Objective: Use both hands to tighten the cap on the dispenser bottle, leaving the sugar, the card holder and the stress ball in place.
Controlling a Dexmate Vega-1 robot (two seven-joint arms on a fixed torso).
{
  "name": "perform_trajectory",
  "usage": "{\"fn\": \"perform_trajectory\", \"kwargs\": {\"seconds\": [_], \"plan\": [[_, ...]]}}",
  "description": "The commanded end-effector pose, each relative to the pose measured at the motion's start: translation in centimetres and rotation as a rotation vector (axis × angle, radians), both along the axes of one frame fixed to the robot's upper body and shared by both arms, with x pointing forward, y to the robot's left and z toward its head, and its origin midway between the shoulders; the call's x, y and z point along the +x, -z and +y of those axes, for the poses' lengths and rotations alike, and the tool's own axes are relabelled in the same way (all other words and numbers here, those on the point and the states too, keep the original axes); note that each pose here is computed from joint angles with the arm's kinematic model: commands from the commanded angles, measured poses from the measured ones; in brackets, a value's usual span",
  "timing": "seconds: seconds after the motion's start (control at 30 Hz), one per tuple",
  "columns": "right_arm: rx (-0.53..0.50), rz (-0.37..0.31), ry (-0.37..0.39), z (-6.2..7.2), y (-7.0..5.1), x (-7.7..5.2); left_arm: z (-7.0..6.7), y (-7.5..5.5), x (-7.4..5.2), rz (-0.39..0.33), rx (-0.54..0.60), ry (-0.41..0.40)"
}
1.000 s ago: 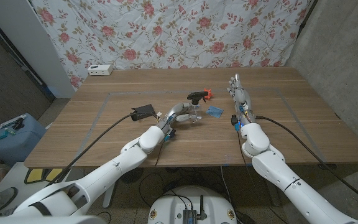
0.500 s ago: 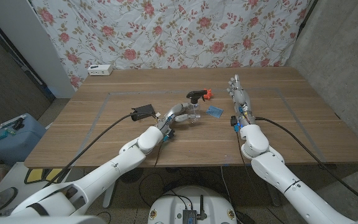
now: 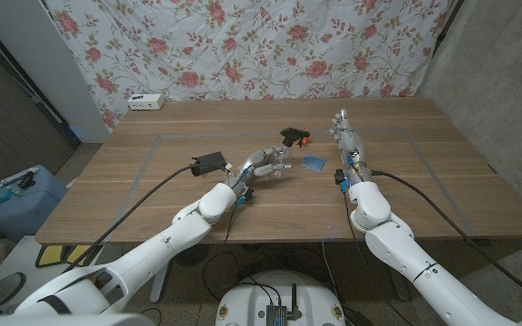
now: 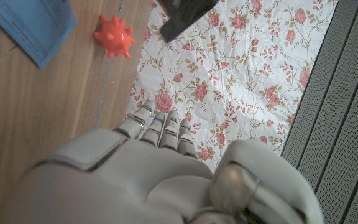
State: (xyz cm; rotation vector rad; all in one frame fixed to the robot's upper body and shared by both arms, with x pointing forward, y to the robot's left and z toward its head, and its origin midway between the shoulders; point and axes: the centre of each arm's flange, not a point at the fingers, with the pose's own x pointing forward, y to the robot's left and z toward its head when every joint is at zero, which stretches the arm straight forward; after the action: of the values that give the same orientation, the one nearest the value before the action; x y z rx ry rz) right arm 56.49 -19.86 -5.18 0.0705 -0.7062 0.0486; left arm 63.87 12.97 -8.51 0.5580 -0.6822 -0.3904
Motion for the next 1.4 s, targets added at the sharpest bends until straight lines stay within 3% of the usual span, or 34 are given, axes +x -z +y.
{"fn": "perform_trajectory", "kwargs": {"seconds": [0.03,0.47,0.8,1.4], "plan": [[-0.004,0.004,0.003,0.1,0.1,0.2,0.0,-0.1,0.2,0.005,0.000,0.010],[-0.006,0.002,0.002,0.1,0.1,0.3,0.1,-0.3,0.5,0.030,-0.006,0.035],[-0.019,-0.009,-0.023,-0.2,-0.1,0.6,0.6,-1.3,0.6,0.032,-0.027,0.040],[-0.060,-0.024,-0.059,-1.7,-1.1,1.7,0.6,-3.3,-0.9,-0.001,-0.106,0.016]]}}
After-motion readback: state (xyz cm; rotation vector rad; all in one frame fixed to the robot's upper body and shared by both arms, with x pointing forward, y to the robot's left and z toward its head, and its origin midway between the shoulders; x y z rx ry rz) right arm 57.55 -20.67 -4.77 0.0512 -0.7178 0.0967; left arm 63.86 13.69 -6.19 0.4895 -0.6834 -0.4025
